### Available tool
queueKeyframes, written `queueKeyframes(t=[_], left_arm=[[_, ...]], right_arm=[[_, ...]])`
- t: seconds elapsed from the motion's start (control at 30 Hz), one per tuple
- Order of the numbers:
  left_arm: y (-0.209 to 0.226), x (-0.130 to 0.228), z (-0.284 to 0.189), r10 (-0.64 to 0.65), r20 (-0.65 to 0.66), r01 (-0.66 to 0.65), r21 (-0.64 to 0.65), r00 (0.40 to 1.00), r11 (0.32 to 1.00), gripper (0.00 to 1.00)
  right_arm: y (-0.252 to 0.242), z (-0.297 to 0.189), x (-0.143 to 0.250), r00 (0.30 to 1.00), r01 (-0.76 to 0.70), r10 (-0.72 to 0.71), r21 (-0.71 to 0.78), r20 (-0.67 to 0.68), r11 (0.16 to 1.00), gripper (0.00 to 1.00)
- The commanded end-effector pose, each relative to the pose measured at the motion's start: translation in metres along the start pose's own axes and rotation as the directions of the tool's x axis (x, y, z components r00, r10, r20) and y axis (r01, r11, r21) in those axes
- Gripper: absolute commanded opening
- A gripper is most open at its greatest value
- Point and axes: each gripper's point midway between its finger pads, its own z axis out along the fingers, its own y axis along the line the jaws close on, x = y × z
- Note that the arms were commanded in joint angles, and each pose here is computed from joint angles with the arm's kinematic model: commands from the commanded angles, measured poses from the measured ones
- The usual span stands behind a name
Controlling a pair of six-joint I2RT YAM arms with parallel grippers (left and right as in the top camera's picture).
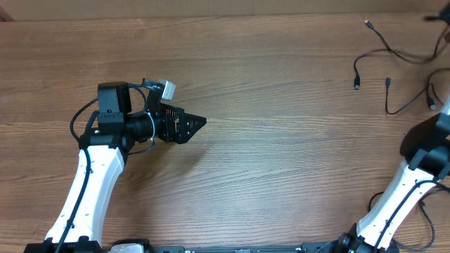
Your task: Untangle cables
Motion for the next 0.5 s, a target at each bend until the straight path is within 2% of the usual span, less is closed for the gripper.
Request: queueKeyframes(t=[0.0, 0.03, 0.1, 0.13, 0.33, 0.47], left_arm=[[-0.007, -0.006, -0.002, 0.036, 0.014, -0.036, 0.019, 0.999, 0.999, 1.0], [-0.007, -0.006, -0.002, 0.036, 0.014, -0.036, 0.019, 0.999, 0.999, 1.0], [-0.007, -0.006, -0.002, 0.036, 0.014, -0.036, 0.019, 0.999, 0.999, 0.99], [-0.007, -0.006, -0.002, 0.036, 0.014, -0.036, 0.019, 0.999, 0.999, 1.0], [-0.007, -0.006, -0.002, 0.036, 0.014, -0.036, 0.019, 0.999, 0.999, 1.0], [-0.007, -0.006, -0.002, 0.036, 0.014, -0.036, 0.019, 0.999, 0.999, 1.0]], right_arm=[[-0.042, 0.026, 0.019, 0.989, -0.117, 0.116, -0.004, -0.096, 0.993, 0.09], [-0.047, 0.03, 0.024, 0.985, -0.132, 0.128, -0.021, -0.119, 0.991, 0.27], [-0.052, 0.032, 0.027, 0.977, -0.159, 0.147, -0.068, -0.153, 0.985, 0.83], [-0.052, 0.031, 0.027, 0.976, -0.163, 0.147, -0.094, -0.163, 0.982, 1.0], [-0.035, 0.019, 0.035, 0.956, -0.213, 0.153, -0.233, -0.251, 0.949, 1.0], [-0.014, -0.016, 0.027, 0.952, -0.223, 0.139, -0.307, -0.273, 0.925, 1.0]])
